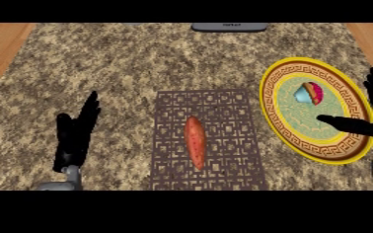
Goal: Pick the cupcake from the placemat and place it in the plate
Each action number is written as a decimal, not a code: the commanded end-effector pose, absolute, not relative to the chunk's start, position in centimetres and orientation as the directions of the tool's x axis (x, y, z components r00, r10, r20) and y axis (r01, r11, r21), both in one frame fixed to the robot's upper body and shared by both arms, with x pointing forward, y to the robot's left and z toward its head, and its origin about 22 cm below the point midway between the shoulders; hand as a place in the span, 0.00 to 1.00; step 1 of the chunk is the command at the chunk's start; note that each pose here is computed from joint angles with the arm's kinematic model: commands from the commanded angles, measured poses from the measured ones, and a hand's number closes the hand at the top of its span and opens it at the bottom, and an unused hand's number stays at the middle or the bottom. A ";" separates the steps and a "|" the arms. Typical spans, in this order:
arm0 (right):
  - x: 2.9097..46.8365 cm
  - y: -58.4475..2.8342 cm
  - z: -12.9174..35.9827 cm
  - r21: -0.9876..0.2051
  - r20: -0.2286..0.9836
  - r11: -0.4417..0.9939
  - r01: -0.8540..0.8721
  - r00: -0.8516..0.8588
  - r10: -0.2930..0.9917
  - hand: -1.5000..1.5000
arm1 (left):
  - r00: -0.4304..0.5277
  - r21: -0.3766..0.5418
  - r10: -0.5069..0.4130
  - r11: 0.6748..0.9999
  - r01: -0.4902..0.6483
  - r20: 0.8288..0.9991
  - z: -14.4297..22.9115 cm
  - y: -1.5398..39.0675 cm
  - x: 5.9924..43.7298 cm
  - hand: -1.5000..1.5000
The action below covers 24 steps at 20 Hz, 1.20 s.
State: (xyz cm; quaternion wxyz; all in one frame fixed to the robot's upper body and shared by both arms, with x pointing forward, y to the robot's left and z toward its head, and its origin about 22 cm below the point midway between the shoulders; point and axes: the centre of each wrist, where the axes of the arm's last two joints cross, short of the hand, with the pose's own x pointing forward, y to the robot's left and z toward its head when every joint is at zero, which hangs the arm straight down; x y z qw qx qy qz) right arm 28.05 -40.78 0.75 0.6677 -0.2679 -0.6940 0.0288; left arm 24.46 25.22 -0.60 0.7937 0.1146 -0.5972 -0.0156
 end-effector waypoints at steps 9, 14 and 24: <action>24.7 -44.9 -1.1 -0.459 0.885 0.805 0.375 0.111 0.453 0.00 | 0.292 0.192 -0.153 0.975 -0.110 0.944 -1.7 24.4 24.0 0.50; 25.9 -45.7 0.0 -0.445 0.892 0.793 0.415 0.124 0.435 0.00 | 0.285 0.196 -0.156 0.973 -0.119 0.946 0.4 25.7 26.2 0.50; 21.5 -51.1 -1.3 -0.421 0.900 0.754 0.504 0.130 0.416 0.00 | 0.289 0.210 -0.171 0.971 -0.111 0.942 -1.4 26.0 23.7 0.50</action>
